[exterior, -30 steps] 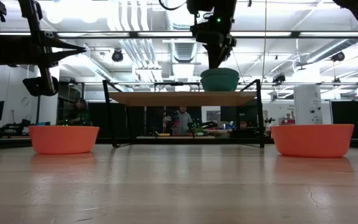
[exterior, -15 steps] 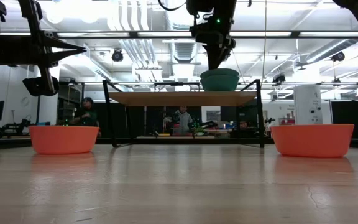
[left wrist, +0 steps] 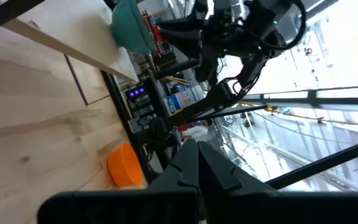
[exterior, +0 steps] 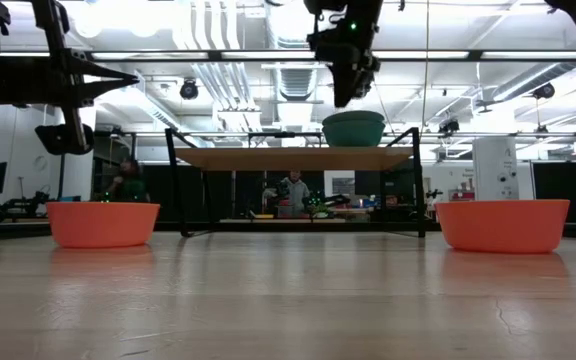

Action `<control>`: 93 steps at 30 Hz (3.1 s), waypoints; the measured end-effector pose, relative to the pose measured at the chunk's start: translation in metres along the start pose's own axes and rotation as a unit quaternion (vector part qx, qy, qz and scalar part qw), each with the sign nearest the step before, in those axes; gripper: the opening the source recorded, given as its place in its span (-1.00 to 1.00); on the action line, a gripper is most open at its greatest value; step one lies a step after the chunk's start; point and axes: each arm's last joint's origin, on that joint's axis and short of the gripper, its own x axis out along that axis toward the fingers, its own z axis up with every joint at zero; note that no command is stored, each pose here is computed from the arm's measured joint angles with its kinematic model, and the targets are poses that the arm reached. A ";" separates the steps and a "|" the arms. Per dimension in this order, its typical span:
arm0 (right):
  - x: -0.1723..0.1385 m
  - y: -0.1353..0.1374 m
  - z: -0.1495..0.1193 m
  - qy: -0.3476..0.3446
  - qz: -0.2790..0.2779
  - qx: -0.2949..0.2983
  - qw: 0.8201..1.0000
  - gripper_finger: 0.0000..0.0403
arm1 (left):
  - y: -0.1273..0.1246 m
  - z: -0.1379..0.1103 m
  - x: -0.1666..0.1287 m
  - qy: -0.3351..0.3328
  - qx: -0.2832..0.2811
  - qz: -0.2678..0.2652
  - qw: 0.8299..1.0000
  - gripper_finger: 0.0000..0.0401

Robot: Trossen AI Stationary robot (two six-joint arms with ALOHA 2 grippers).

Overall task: Pick & Place Mini bowls
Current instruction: Stack the white patterned bowl on top of the white bowls on the shelf

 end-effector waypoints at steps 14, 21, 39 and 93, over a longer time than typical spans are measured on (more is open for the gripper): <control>-0.027 0.003 0.001 -0.061 0.014 0.010 0.998 -0.47 | -0.011 0.003 -0.001 0.025 -0.022 -0.012 0.999 -0.50; -0.047 0.012 0.003 -0.119 0.031 0.013 0.992 -0.52 | -0.046 0.016 -0.002 0.046 0.054 -0.014 0.997 -0.37; -0.081 0.036 0.001 -0.187 0.105 0.019 0.977 -0.55 | -0.077 0.018 0.010 0.349 0.183 0.234 0.889 -0.37; -0.113 0.065 0.005 -0.277 0.172 0.051 0.944 -0.68 | -0.027 -0.056 0.054 0.694 0.367 0.306 0.539 -0.37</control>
